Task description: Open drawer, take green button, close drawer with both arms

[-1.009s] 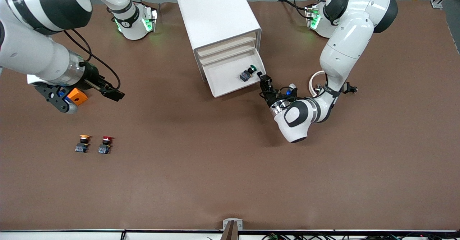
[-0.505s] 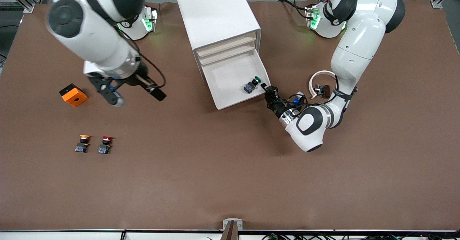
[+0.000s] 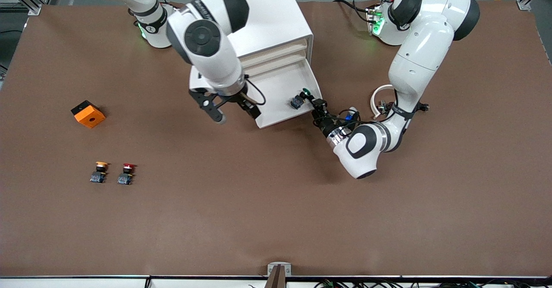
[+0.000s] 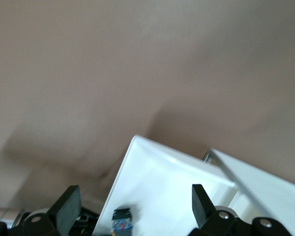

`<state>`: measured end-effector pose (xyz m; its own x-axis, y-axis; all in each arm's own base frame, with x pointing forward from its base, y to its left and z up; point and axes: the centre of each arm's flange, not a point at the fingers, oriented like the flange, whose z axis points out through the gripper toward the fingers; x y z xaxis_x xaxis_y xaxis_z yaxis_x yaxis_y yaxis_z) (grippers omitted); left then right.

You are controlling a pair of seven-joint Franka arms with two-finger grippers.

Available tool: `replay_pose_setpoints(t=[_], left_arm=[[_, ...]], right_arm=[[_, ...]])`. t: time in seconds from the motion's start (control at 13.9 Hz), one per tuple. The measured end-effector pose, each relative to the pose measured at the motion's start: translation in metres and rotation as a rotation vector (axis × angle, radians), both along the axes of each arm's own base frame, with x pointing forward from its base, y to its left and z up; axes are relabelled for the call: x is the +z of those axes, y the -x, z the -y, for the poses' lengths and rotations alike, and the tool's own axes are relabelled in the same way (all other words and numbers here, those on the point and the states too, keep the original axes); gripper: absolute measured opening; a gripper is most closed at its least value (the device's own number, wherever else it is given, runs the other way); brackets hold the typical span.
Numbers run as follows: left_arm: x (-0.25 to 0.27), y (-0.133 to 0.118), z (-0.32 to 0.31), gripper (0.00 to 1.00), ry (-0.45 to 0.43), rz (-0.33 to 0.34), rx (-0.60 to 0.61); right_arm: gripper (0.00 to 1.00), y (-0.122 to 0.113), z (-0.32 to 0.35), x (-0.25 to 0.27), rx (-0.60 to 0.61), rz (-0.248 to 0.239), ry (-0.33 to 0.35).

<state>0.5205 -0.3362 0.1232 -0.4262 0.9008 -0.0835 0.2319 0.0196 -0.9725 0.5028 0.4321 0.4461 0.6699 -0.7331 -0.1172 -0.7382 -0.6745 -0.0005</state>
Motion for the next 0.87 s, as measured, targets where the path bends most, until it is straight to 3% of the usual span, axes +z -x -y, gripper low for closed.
replay_pose_setpoints(t=[0.36,0.65,0.87], left_arm=[[-0.002,0.009,0.012,0.19,-0.001,-0.003,-0.024],[0.002,-0.001,0.003,0.59,0.021,0.022,-0.013],[0.020,-0.024,-0.009,0.89,0.019,0.109,-0.035]], right_arm=[[1.00,0.021,-0.041,-0.022,-0.004,0.023,-0.010],[1.00,0.032,-0.057,-0.040,0.036,0.032,0.025],[1.00,0.050,-0.081,-0.062,0.092,0.046,0.050]])
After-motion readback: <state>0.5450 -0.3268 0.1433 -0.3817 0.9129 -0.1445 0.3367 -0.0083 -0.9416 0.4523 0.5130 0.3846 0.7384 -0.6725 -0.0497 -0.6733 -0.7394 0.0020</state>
